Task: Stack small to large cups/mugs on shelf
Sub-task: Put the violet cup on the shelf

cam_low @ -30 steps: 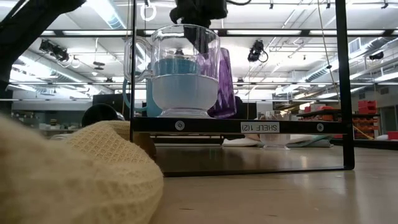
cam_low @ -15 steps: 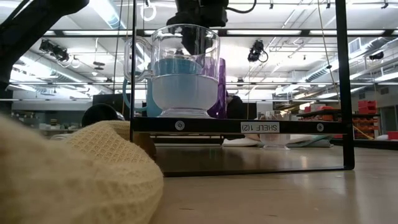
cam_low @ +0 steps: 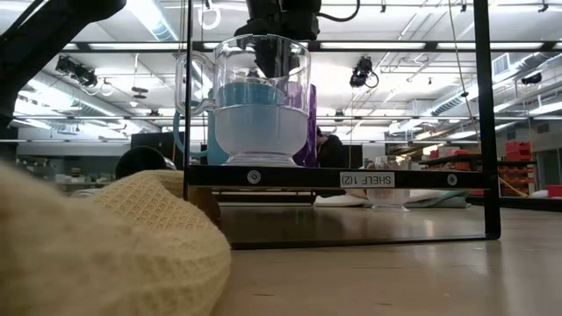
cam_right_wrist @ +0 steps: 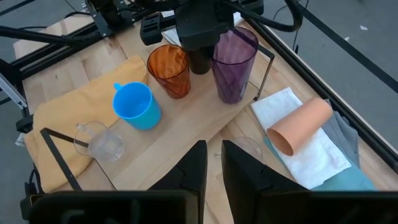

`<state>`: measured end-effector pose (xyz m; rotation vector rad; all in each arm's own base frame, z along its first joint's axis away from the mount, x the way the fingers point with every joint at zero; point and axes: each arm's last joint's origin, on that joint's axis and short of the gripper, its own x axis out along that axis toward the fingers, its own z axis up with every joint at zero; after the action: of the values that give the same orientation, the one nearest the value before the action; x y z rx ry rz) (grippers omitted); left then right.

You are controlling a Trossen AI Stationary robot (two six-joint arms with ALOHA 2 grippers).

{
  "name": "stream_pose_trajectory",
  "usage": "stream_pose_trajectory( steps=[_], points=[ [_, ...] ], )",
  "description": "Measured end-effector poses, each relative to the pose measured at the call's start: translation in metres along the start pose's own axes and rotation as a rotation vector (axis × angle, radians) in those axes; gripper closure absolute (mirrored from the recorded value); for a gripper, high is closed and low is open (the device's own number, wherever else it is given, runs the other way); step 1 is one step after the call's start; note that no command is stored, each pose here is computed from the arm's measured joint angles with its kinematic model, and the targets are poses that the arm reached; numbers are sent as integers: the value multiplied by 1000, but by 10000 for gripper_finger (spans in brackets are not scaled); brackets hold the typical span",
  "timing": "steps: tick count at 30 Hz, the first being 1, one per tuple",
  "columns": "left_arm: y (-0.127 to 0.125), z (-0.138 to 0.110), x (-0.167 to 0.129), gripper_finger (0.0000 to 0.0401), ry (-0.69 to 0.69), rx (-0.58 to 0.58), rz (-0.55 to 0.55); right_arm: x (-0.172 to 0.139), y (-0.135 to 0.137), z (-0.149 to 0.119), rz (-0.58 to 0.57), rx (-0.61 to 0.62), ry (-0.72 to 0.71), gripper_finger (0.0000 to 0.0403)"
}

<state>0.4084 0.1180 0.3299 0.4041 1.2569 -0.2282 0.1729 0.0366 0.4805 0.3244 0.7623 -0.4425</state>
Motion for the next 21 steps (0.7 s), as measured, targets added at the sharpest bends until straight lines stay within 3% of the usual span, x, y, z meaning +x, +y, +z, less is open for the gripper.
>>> stream_pose_trajectory(
  steps=[7,12,21],
  points=[
    [0,-1,0,390,4,-3,-5,0,0,0,0,-1,0,348],
    [-1,-1,0,372,4,-9,-14,0,0,0,0,-3,0,348],
    [-1,-2,-1,388,3,-11,-23,0,0,0,0,-3,0,348]
  ],
)
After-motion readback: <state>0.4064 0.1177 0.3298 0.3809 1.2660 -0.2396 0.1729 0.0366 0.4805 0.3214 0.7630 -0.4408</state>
